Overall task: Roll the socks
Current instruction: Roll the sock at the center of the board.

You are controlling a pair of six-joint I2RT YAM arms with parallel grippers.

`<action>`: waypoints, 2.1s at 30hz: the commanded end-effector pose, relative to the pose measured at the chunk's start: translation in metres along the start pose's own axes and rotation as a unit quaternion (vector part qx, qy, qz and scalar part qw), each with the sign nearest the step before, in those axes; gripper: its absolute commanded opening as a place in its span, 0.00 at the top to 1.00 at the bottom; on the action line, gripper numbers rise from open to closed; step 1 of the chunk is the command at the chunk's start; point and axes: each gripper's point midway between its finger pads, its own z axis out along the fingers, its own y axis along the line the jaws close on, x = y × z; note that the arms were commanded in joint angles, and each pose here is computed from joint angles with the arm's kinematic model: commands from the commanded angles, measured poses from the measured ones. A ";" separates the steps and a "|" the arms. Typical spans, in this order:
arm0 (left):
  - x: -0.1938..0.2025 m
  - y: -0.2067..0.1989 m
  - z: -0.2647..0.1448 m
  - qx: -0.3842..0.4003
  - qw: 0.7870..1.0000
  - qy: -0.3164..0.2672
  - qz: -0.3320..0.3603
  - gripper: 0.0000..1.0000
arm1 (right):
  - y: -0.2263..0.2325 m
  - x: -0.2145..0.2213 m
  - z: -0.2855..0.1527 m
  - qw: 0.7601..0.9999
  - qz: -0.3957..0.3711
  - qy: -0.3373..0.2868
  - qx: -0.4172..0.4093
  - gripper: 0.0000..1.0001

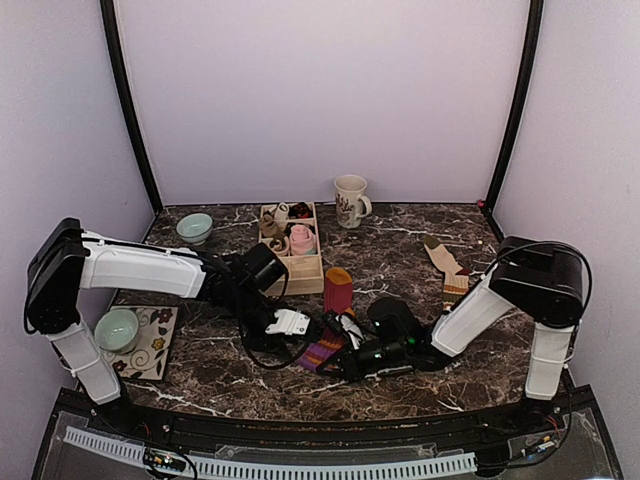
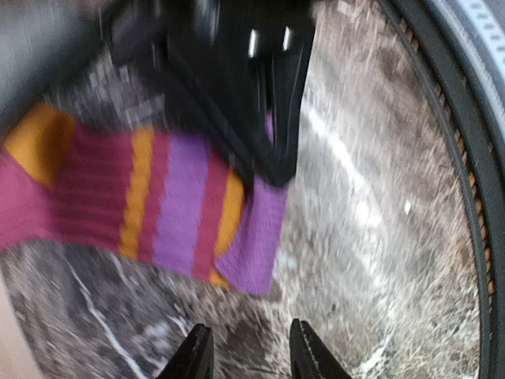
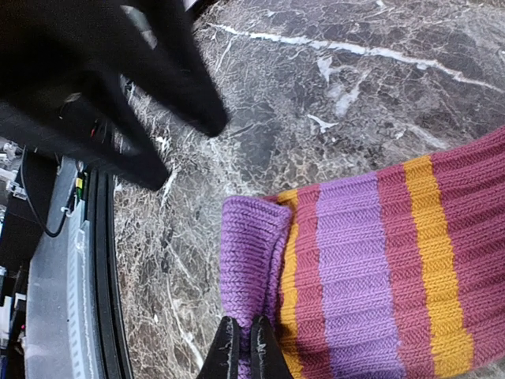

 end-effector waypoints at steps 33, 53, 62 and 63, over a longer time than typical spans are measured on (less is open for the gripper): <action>-0.014 -0.003 0.041 -0.012 0.984 0.021 0.175 0.78 | -0.075 0.115 -0.017 0.972 0.168 0.137 0.095 1.00; 0.018 0.005 0.055 0.035 0.992 0.065 0.105 0.81 | -0.075 0.087 -0.044 0.981 0.084 0.084 0.155 0.73; 0.017 -0.018 0.057 0.143 0.986 0.073 0.045 0.77 | -0.042 0.034 -0.074 0.972 -0.100 -0.015 0.213 0.60; 0.017 -0.022 0.057 0.160 0.983 0.078 0.037 0.78 | -0.036 0.030 -0.078 0.969 -0.121 -0.023 0.214 0.60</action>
